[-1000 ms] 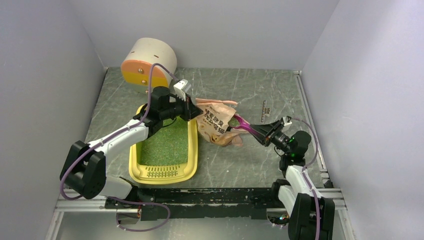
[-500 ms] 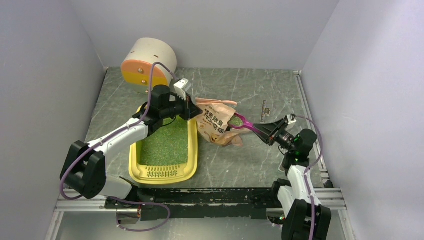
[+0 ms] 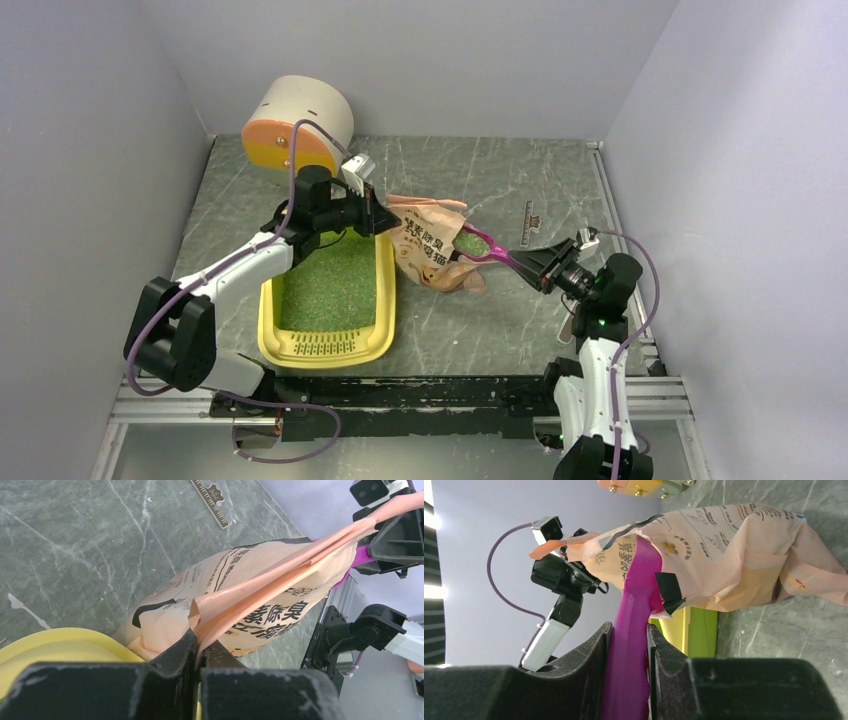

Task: Fill the litter box with clean litter
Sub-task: 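Scoop the cat litter from the cat litter bag.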

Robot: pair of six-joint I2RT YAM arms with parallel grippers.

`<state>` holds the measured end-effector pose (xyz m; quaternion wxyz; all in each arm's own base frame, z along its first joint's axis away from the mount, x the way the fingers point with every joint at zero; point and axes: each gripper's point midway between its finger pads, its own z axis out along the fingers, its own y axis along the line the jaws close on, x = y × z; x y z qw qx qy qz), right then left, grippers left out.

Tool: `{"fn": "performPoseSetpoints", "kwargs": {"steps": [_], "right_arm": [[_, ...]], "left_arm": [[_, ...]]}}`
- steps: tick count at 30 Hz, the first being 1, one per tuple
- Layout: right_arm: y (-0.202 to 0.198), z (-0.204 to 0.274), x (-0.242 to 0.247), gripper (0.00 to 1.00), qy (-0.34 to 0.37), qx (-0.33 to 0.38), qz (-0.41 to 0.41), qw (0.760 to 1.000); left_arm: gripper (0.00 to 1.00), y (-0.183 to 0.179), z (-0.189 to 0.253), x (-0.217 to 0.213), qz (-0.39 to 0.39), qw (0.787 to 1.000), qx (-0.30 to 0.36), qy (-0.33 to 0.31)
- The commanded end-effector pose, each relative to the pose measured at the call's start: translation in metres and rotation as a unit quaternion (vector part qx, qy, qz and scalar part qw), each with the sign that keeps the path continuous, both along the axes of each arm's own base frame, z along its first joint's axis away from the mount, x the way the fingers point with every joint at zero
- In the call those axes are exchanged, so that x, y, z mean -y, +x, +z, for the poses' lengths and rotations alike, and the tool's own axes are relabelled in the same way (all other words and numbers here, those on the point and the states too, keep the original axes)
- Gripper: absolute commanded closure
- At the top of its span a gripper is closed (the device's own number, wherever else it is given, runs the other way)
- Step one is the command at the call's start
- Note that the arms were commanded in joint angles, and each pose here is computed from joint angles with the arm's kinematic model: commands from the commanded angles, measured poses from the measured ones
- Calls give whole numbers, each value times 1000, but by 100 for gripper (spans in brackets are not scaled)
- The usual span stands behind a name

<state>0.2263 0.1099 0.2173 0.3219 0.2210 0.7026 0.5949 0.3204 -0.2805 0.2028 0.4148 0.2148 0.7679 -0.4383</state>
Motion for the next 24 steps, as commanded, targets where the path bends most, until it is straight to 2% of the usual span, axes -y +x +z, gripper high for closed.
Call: {"fn": "performPoseSetpoints", "kwargs": {"steps": [1,6,16,21,24], "right_arm": [[-5,4,0,100,10,-7,4,1000],[-4,16,3,100,-20,2,-9,1000],[0,23,4,100,4,-15,-8,1000],[9,26,14,100,-27,-11,-40,999],[11,33,15,100,-22,-5,-38,999]], "left_arm": [[95,2,19,0,-16,999,32,-13],[95,9,15,-5,3,1000,20,-5],[95,23,11,0,2,1000,17,-3],[95,29,13,6,-2,1000,19,-15],[95,28,12,6,-3,1000,17,-20]]}}
